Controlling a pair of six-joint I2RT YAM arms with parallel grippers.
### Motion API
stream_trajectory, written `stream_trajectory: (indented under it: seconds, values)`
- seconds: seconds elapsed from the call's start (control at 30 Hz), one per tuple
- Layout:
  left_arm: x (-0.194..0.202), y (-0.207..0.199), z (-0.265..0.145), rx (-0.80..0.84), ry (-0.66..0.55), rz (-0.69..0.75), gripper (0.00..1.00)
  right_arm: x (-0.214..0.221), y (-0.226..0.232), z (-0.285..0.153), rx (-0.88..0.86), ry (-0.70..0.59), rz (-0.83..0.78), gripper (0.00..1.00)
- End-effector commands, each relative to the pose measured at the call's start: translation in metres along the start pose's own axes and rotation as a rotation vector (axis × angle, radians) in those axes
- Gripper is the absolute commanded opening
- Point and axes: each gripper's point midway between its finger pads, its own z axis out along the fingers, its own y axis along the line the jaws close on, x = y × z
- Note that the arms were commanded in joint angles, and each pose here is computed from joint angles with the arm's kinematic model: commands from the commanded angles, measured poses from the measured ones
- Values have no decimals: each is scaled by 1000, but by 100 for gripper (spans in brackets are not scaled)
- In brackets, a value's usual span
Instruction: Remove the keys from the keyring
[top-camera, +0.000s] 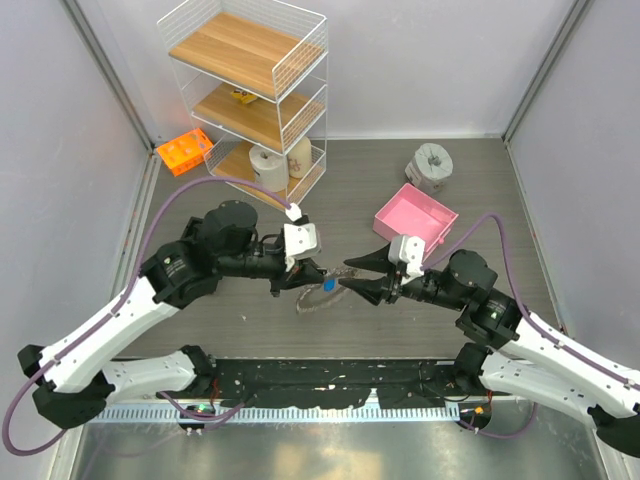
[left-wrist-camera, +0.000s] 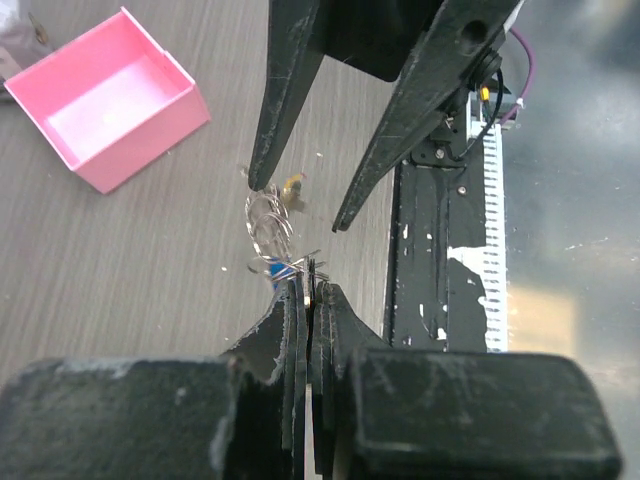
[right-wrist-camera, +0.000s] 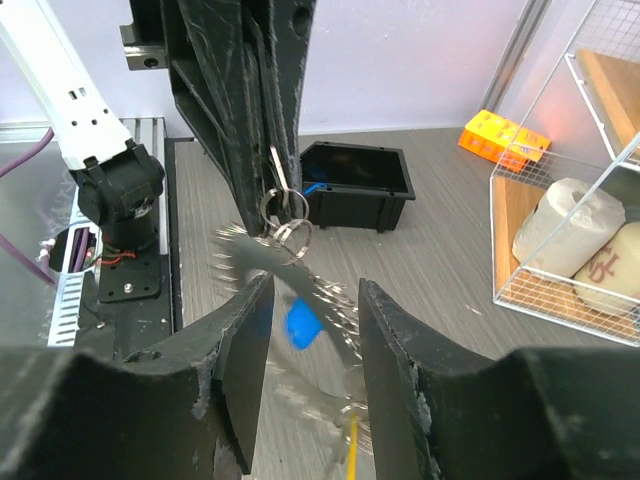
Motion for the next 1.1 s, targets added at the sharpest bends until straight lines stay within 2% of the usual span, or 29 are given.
stream_trajectory:
  seconds: [0.0,0.27,0.47,0.7,1.07]
  values:
    - [-37,-3,-13,-8,-180,152,0,-21,-1,2,-9,-89,-90,45]
    - [-27,-16,-18,25,-228,224,0,-36,21,-3,-132,-121,-116,45]
    - [-26,-25,-20,65,-255,267,0,-41,35,2,-232,-117,-83,39]
    - [-23,-26,-22,58,-279,303,0,-39,43,10,-287,-115,-37,33]
    - [-20,-39,-24,120,-310,382,0,-33,44,16,-297,-112,-9,32]
